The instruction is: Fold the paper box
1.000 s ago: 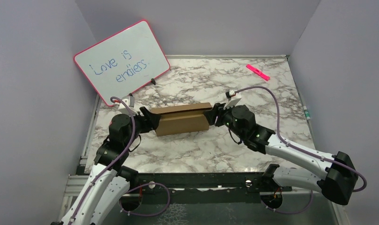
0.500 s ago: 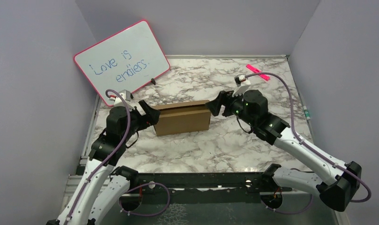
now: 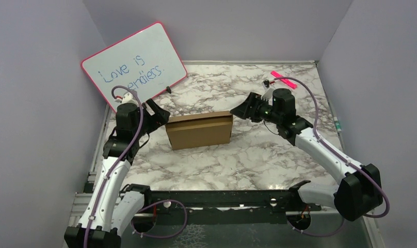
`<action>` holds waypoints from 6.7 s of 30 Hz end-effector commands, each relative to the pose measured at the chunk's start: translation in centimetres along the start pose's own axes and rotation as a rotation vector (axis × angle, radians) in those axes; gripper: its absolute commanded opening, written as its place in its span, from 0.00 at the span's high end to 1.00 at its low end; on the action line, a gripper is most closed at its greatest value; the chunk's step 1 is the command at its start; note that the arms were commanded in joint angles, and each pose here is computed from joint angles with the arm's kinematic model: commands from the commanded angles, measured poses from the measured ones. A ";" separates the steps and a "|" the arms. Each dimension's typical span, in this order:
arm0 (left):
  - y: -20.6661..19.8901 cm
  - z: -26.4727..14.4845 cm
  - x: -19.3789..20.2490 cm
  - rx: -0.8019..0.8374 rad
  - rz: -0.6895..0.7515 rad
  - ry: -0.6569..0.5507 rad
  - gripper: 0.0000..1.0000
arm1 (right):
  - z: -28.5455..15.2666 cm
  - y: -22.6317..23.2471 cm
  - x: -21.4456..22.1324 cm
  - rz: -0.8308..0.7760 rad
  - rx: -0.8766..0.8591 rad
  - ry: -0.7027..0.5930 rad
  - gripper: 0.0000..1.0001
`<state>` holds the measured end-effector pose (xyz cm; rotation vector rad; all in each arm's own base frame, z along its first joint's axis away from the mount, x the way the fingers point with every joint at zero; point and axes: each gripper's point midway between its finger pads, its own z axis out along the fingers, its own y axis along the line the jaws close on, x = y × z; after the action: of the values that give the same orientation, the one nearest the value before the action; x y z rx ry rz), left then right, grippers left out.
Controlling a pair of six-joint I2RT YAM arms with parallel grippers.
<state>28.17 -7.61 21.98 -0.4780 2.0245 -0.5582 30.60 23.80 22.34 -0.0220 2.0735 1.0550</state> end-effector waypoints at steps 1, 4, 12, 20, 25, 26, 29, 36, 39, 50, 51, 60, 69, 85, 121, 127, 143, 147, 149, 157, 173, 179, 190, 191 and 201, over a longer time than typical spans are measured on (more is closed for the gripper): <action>-1.8 0.5 1.3 0.134 -0.005 0.058 0.18 | 0.5 0.5 0.9 0.062 -0.105 0.045 0.32; -0.7 1.1 3.1 0.119 -0.015 0.118 0.23 | 1.0 -0.2 2.4 0.079 -0.113 0.085 0.36; 0.9 0.9 7.1 0.136 -0.061 0.190 0.37 | 1.0 -2.8 6.5 0.091 -0.106 0.147 0.40; 1.1 1.6 10.2 0.238 -0.095 0.230 0.51 | 1.7 -6.3 9.3 0.032 -0.058 0.145 0.42; -0.4 2.7 11.3 0.361 -0.144 0.262 0.63 | 1.8 -8.8 10.5 0.015 -0.004 0.135 0.45; -0.6 3.1 11.2 0.371 -0.139 0.261 0.63 | 1.7 -9.4 10.5 0.010 0.014 0.128 0.46; -1.7 3.7 11.0 0.408 -0.122 0.263 0.63 | 1.3 -10.7 10.3 -0.011 0.046 0.104 0.49; -4.7 4.2 14.5 0.481 -0.106 0.391 0.61 | 0.9 -11.1 8.2 -0.080 0.075 0.032 0.56; -4.4 4.1 13.9 0.468 -0.120 0.370 0.56 | 1.2 -11.3 8.0 -0.098 0.078 0.049 0.58; -3.7 3.1 8.8 0.523 -0.211 0.320 0.42 | 0.8 -9.6 6.4 -0.109 0.027 0.031 0.60; -3.7 3.1 8.9 0.522 -0.210 0.326 0.42 | 0.8 -9.5 6.2 -0.112 0.026 0.028 0.60; -0.5 3.0 12.2 0.486 -0.307 0.374 0.55 | 1.0 -11.3 7.4 -0.093 0.060 0.046 0.60; 2.6 3.5 14.5 0.411 -0.370 0.381 0.85 | 1.2 -11.2 7.1 -0.093 0.042 0.047 0.59; 3.5 3.9 14.4 0.352 -0.332 0.348 1.00 | -0.6 -5.8 4.6 -0.105 -0.098 0.063 0.38; -1.3 4.3 7.8 0.479 -0.283 0.273 0.74 | -0.3 -9.7 9.9 -0.092 -0.128 0.089 0.71; -1.9 3.3 7.1 0.477 -0.220 0.278 0.65 | -0.3 -9.1 8.8 -0.100 -0.132 0.074 0.70; -3.3 1.2 7.2 0.536 -0.181 0.330 0.52 | -0.1 -9.5 8.8 -0.105 -0.119 0.076 0.70; -4.0 0.7 6.4 0.550 -0.160 0.323 0.51 | 0.0 -9.3 8.6 -0.110 -0.120 0.071 0.70; -4.3 0.4 6.1 0.559 -0.155 0.323 0.51 | -0.1 -9.3 8.4 -0.111 -0.120 0.068 0.70; -5.3 -0.7 5.4 0.580 -0.141 0.332 0.50 | -0.1 -9.2 8.4 -0.111 -0.119 0.067 0.70; -1.7 0.1 9.6 0.471 -0.155 0.395 0.76 | 0.1 -9.3 8.4 -0.112 -0.119 0.065 0.70; -0.1 1.0 11.2 0.425 -0.178 0.410 0.99 | 0.0 -9.6 8.6 -0.114 -0.110 0.071 0.70; 0.8 2.3 10.9 0.382 -0.170 0.370 1.00 | -0.6 -8.5 6.2 -0.229 -0.091 0.063 0.58; 0.5 2.6 10.1 0.384 -0.150 0.351 1.00 | -0.8 -8.2 5.6 -0.257 -0.085 0.064 0.54; -2.5 2.9 3.9 0.424 0.039 0.255 0.56 | -3.0 -3.1 0.0 -0.431 -0.122 0.033 0.30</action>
<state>28.49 -13.41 19.25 -0.1651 2.0191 -1.1799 30.78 20.12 19.70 -0.4452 1.8857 0.9576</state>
